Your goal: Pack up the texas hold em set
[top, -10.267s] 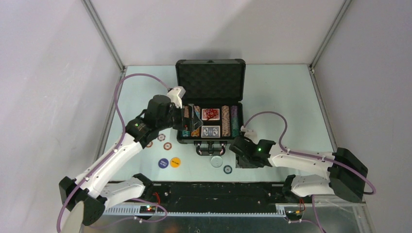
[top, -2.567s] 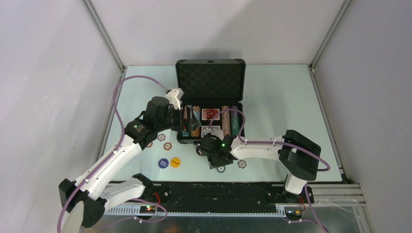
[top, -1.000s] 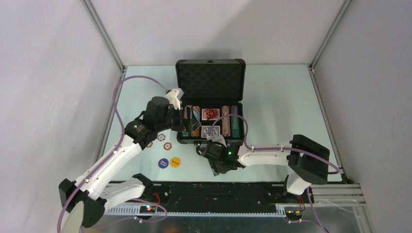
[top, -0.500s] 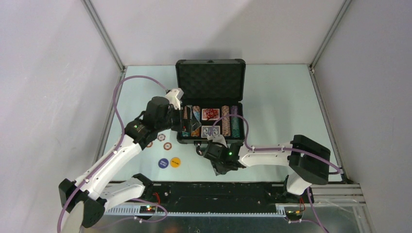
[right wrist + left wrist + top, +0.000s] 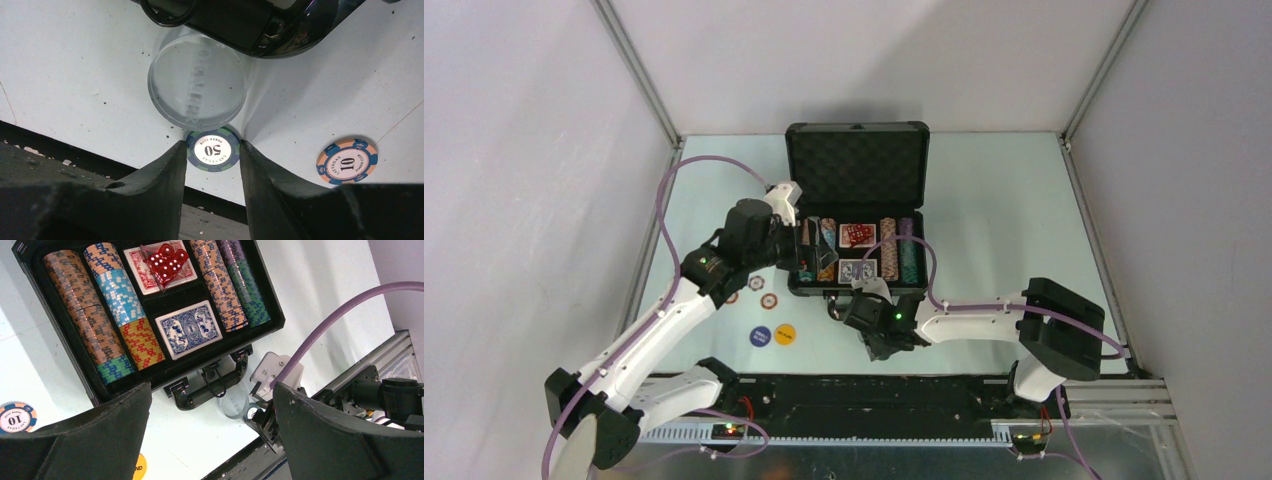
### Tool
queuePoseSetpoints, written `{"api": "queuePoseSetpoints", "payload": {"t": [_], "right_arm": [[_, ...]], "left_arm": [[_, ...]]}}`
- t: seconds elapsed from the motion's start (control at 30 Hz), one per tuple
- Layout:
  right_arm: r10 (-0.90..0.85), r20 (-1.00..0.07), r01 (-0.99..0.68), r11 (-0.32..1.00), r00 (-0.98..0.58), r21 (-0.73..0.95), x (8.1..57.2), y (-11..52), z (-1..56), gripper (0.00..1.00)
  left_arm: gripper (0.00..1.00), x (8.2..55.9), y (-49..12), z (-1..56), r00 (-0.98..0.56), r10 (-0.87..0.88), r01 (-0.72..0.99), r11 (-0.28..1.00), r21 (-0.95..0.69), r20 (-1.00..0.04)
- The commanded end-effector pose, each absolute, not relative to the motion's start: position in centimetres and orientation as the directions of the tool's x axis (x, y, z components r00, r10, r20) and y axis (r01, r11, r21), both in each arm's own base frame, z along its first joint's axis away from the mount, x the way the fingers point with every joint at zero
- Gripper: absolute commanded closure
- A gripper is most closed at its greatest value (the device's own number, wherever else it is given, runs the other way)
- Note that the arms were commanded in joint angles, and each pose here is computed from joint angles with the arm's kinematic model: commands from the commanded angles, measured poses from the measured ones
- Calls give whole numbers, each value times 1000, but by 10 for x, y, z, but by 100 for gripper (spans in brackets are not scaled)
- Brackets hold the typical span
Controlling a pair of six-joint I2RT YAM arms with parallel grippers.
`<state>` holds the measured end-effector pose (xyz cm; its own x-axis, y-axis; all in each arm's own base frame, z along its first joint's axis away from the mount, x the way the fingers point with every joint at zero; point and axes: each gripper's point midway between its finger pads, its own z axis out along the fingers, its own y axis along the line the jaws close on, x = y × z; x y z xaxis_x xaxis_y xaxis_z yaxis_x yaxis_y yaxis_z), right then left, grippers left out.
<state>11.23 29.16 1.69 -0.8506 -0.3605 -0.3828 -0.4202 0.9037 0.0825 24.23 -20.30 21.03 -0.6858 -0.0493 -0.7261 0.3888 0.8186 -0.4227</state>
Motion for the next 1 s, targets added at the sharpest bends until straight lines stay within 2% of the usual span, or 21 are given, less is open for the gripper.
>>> {"api": "queuePoseSetpoints", "payload": {"t": [0.0, 0.2, 0.53, 0.7, 0.8, 0.97], "right_arm": [[-362, -353, -401, 915, -863, 44, 108, 275, 11, 55], [-350, -367, -392, 919, -862, 42, 109, 274, 15, 59], [-307, -444, -382, 920, -842, 88, 120, 279, 48, 57], [-307, -443, -390, 914, -842, 109, 123, 286, 52, 53], [-321, -416, -392, 915, -851, 94, 119, 285, 44, 43], [-358, -377, -412, 908, -854, 73, 108, 285, 31, 39]], "left_arm": [[5, 242, -204, 217, -681, -70, 392, 806, -444, -729], [4, 242, -205, 217, -681, -69, 394, 805, -443, -729], [4, 242, -205, 215, -683, -65, 393, 807, -441, -728], [5, 243, -205, 215, -684, -65, 391, 808, -441, -727], [4, 242, -204, 216, -681, -66, 392, 808, -440, -729], [4, 243, -204, 215, -683, -68, 389, 809, -440, -728]]}}
